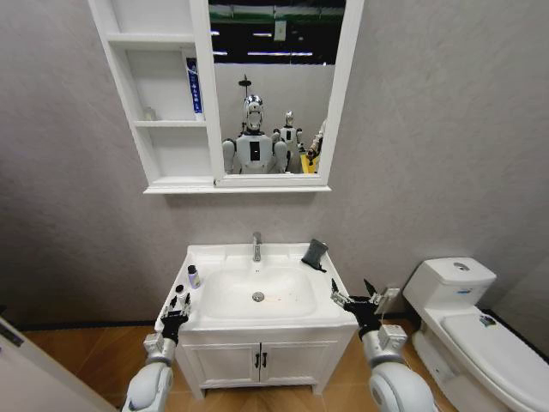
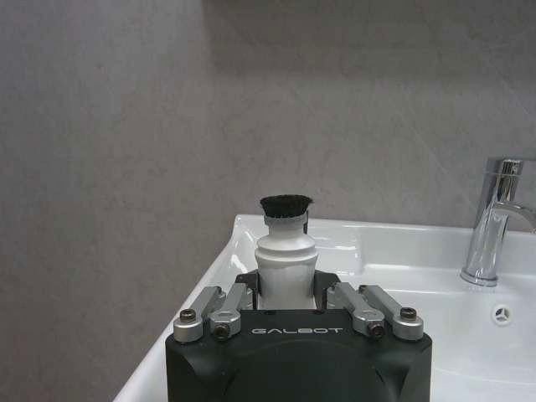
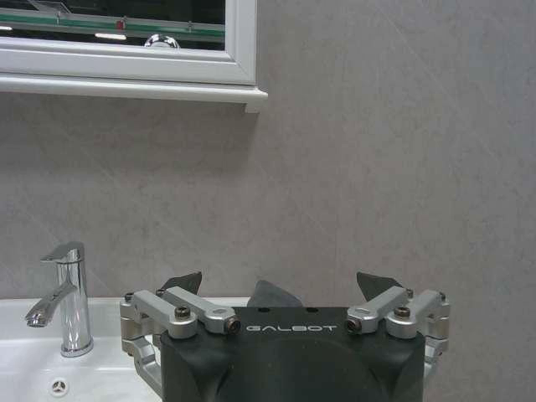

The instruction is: Move facial cleanser and shampoo from washbasin to cabinet, then wipe washbasin with towel.

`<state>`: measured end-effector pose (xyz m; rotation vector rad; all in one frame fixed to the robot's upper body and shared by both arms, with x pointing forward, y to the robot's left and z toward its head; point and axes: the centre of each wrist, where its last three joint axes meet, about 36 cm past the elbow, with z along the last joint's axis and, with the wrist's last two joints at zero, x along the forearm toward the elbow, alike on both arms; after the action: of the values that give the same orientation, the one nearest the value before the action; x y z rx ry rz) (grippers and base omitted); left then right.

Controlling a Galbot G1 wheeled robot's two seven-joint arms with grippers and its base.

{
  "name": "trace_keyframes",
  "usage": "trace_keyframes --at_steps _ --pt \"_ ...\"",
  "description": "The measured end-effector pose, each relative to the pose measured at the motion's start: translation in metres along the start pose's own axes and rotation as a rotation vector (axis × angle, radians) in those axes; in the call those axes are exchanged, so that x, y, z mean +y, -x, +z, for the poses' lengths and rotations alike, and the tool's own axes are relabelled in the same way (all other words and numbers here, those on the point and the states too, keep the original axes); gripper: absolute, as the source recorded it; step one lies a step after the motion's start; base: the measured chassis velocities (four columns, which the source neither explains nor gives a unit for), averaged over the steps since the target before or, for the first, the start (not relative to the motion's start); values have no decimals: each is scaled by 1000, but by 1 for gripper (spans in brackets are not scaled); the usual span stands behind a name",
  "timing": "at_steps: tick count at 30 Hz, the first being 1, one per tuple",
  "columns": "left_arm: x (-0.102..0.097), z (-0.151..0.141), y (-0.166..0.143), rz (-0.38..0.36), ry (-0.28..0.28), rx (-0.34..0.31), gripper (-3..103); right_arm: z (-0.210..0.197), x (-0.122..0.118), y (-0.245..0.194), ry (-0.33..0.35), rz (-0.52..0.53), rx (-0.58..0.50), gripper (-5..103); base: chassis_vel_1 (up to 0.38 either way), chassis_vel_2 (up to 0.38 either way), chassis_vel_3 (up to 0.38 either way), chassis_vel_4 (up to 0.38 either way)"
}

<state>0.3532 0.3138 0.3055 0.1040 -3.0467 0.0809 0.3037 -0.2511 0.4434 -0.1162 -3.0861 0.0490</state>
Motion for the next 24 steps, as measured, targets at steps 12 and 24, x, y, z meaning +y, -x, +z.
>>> trace_keyframes --at_steps 12,24 --pt "-2 -98 -6 -16 100 -56 32 2 2 6 5 -4 2 100 0 0 0 0" --pt "-1 -231 -18 -49 51 -95 32 -11 1 20 1 -51 -9 100 0 0 0 0"
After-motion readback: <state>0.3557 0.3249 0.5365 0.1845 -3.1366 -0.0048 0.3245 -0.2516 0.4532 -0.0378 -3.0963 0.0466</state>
